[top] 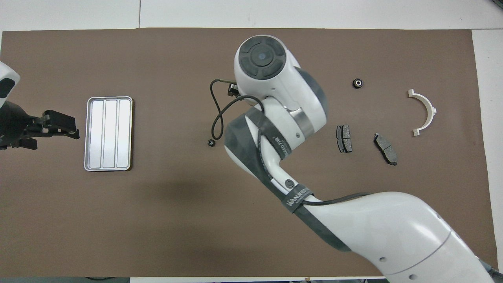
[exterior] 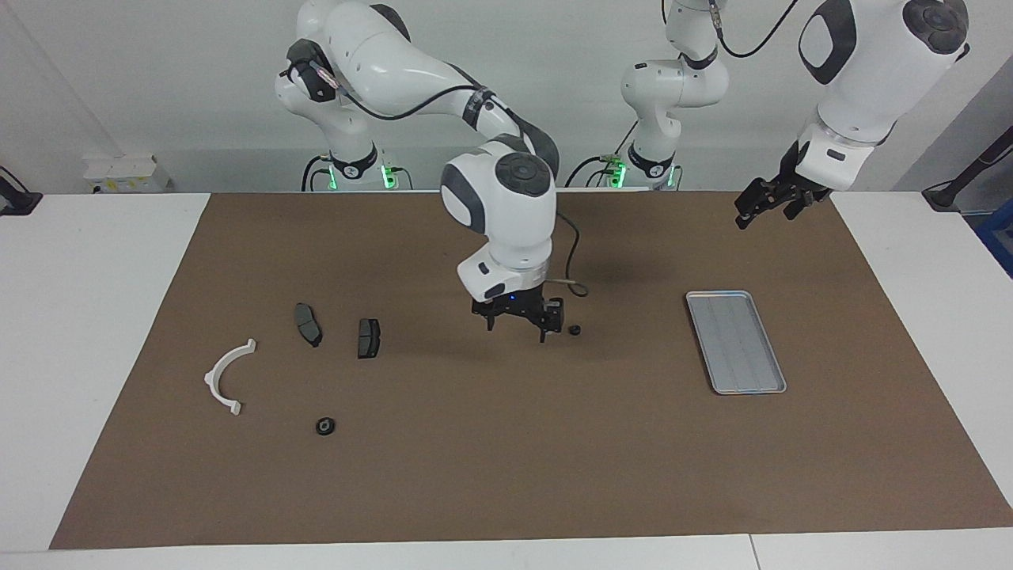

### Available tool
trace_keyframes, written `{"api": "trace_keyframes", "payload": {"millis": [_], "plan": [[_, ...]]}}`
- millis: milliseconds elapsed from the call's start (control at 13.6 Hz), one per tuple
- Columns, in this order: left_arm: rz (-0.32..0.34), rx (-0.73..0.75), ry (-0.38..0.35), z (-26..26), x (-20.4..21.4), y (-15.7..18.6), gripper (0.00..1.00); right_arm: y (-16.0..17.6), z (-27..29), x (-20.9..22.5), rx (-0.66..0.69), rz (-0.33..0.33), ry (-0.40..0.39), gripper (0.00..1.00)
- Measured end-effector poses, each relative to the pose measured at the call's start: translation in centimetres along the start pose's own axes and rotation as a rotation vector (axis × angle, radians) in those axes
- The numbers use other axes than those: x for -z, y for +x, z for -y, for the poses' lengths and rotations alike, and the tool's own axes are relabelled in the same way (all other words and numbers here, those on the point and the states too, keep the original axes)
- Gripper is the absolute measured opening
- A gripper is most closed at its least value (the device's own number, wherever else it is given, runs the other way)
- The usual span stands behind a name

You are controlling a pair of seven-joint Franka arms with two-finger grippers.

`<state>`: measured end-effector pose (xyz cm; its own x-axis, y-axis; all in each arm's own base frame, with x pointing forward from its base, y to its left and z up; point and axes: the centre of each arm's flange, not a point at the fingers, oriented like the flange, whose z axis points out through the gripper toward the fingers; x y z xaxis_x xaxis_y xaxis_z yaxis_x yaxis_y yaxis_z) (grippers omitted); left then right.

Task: Pick bearing gear from pile to tray
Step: 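Reach the left gripper to the bearing while the right gripper returns, then grasp the bearing with the left gripper while the right gripper grasps another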

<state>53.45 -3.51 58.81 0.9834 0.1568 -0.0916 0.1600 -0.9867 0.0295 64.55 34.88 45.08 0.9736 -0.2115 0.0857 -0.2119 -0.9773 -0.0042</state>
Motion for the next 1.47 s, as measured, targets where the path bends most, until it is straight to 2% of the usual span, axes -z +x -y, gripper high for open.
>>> {"api": "trace_keyframes", "payload": {"millis": [220, 440, 587, 880, 1100, 1320, 1466], "plan": [[-0.009, 0.000, -0.002, 0.0, 0.1, 0.1, 1.00, 4.8, -7.8, 1.7, 0.180, 0.015, -0.022, 1.00], [-0.012, -0.018, -0.002, -0.3, 0.2, 0.0, 1.00, 8.9, -15.6, 0.2, 0.278, 0.042, -0.038, 1.00], [-0.041, -0.061, -0.006, -2.0, 0.3, 0.0, 1.00, 10.7, -20.0, -1.0, 0.292, 0.056, -0.043, 1.00], [-0.101, -0.180, -0.015, -8.1, -1.5, -1.0, 1.00, 12.9, -26.4, -5.2, 0.251, 0.034, -0.034, 1.00], [-0.104, -0.242, -0.017, -13.9, -4.5, -2.9, 1.00, 13.6, -28.9, -9.6, 0.225, 0.039, -0.025, 1.00], [-0.100, -0.141, -0.025, -21.3, -9.6, -4.2, 1.00, 13.7, -28.6, -12.4, 0.202, 0.046, -0.016, 1.00], [-0.102, -0.068, -0.031, -23.9, -13.4, -3.7, 1.00, 13.6, -28.1, -13.3, 0.184, 0.041, -0.010, 1.00]]}}
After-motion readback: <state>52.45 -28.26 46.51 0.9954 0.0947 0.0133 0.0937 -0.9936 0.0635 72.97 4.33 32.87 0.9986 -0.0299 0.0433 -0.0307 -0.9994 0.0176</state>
